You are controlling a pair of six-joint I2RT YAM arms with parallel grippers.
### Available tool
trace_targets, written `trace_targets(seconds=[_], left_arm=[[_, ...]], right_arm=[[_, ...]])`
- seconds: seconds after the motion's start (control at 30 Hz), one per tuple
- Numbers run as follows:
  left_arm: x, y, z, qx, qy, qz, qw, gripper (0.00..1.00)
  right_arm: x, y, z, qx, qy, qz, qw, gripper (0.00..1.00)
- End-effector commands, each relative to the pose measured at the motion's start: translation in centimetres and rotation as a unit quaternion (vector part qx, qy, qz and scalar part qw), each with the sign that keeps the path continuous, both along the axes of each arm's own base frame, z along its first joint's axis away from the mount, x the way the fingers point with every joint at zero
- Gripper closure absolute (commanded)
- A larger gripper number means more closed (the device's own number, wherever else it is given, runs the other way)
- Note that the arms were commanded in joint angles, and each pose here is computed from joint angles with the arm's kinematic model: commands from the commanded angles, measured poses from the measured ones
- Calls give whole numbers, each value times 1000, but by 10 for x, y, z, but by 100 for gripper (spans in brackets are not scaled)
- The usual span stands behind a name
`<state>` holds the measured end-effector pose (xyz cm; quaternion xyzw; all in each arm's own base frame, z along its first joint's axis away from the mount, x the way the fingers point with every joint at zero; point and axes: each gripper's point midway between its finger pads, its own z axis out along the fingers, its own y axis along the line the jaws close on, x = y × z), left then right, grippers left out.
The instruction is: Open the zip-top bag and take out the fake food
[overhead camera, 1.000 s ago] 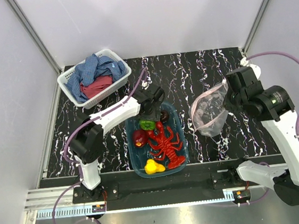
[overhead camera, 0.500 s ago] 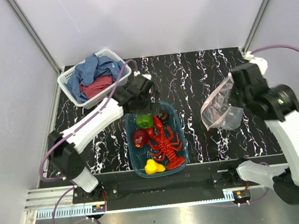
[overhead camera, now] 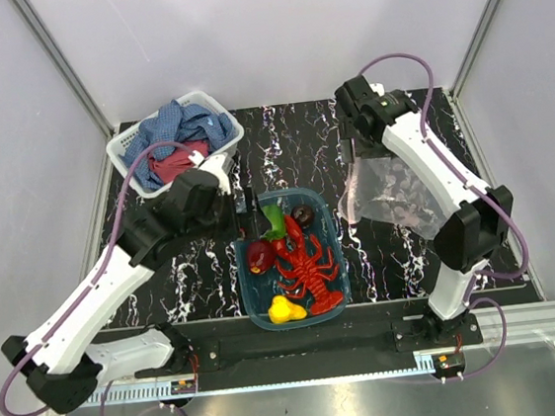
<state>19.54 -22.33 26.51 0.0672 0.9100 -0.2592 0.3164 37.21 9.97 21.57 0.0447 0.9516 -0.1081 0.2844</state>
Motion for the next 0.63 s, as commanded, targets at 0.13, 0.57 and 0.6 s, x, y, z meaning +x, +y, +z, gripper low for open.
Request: trace_targets(seconds=[0.13,0.57,0.6], left_arm=[[-15,6,43,-115,-62,15,991,1],[-5,0,62,-247,-99,68,962,1],[-7,0,84,-288,-128,63,947,1]], right_arm=[[-21,42,80,162,-67,67,982,0],[-118,68,85,374,-90,75,920,0],[-130,75,102,405,-104,102,903,0]])
